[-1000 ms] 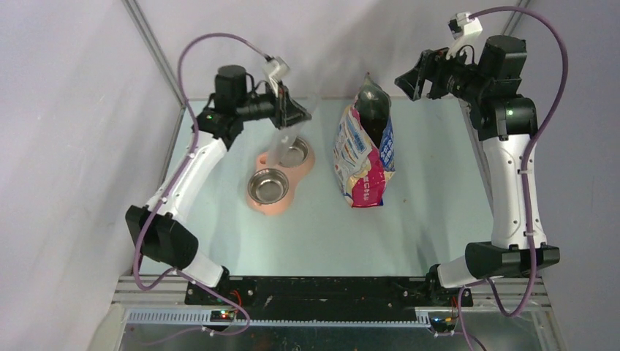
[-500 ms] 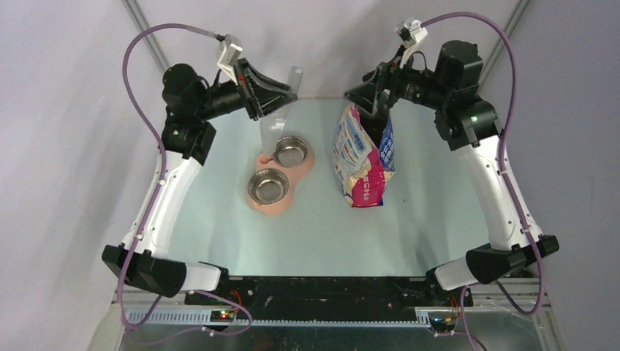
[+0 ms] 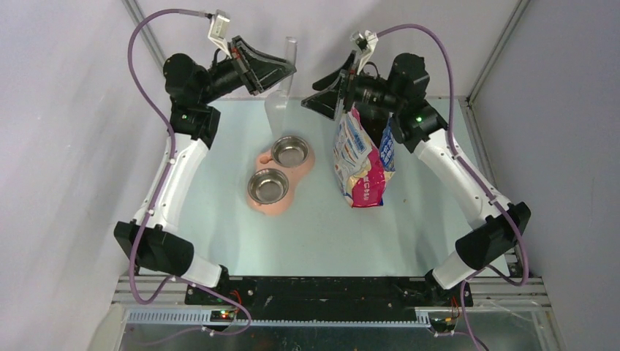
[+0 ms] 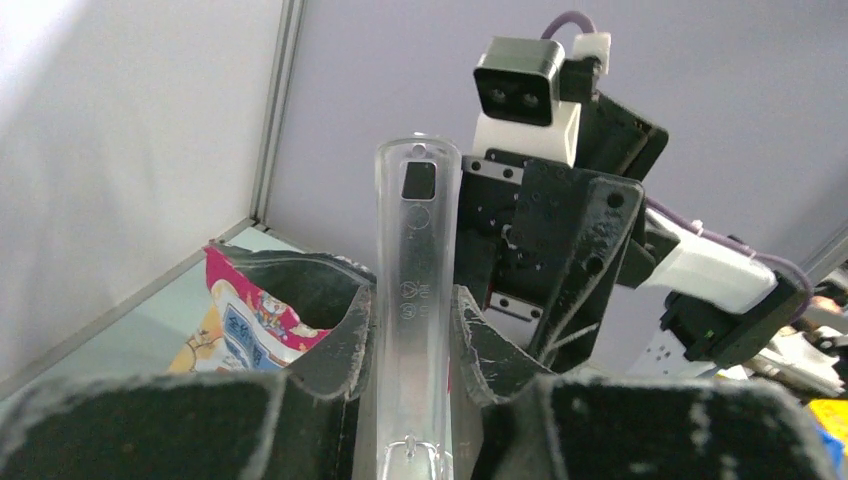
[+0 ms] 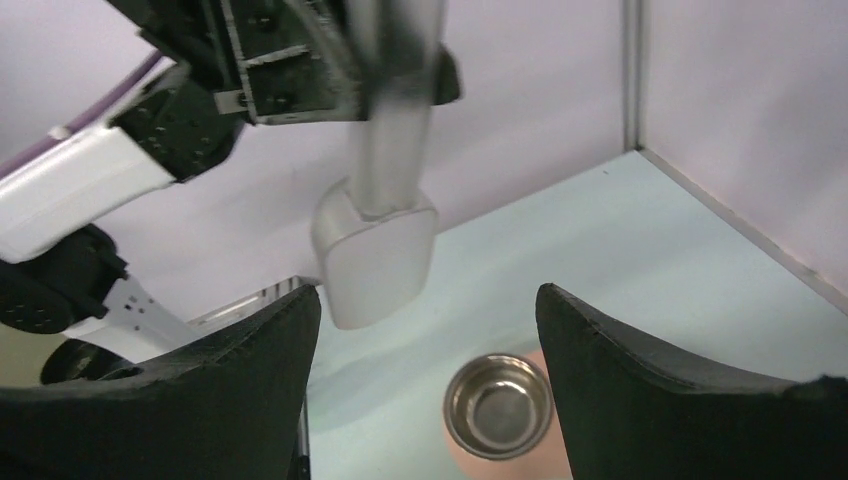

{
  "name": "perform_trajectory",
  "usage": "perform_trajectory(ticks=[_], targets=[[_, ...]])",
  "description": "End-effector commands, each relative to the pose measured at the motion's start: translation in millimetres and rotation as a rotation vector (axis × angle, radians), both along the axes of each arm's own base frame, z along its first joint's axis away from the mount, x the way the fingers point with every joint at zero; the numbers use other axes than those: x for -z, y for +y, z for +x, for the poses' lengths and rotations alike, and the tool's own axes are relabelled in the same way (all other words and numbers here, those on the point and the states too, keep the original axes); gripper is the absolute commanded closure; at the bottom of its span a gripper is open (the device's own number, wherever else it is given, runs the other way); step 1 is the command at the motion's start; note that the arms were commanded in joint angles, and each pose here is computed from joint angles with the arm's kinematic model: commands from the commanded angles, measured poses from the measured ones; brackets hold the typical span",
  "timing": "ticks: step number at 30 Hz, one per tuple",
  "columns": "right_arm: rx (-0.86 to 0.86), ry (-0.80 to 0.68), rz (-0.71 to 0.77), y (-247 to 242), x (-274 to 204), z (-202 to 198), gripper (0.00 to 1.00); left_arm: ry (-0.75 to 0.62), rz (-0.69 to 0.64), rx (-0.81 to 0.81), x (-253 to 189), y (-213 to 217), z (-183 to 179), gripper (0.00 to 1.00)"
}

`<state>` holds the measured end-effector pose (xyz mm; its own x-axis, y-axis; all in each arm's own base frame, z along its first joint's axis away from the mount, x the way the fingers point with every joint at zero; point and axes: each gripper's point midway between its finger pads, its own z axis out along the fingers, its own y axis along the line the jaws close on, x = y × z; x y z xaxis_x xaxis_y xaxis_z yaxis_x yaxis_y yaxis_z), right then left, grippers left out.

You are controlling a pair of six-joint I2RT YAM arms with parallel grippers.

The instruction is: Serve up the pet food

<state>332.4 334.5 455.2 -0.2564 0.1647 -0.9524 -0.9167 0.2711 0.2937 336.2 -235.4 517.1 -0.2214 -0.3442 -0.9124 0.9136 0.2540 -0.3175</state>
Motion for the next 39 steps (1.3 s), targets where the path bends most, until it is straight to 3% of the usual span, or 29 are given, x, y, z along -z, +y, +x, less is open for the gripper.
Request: perform_trajectory(ticks=[1, 4, 19, 30, 39], targets=[[-0.063, -0.041, 0.121, 12, -28, -10, 0.2, 0.041, -0.103, -0.004, -30, 9, -1, 1.0], [-0.086, -0.007, 0.155, 22, -36, -3, 0.21, 0.104, -0.145, 0.023, -34, 13, -2, 1.0], [-0.195, 0.002, 0.151, 65, -17, -7, 0.28, 0.088, -0.207, 0.093, -60, 15, -26, 1.0], [-0.365, -0.115, 0.142, 75, -19, -39, 0.54, 0.084, -0.218, 0.101, -61, 13, -21, 1.0], [-0.379, -0.136, 0.16, 82, -28, -45, 0.61, 0.077, -0.217, 0.149, -57, 7, -28, 1.0]])
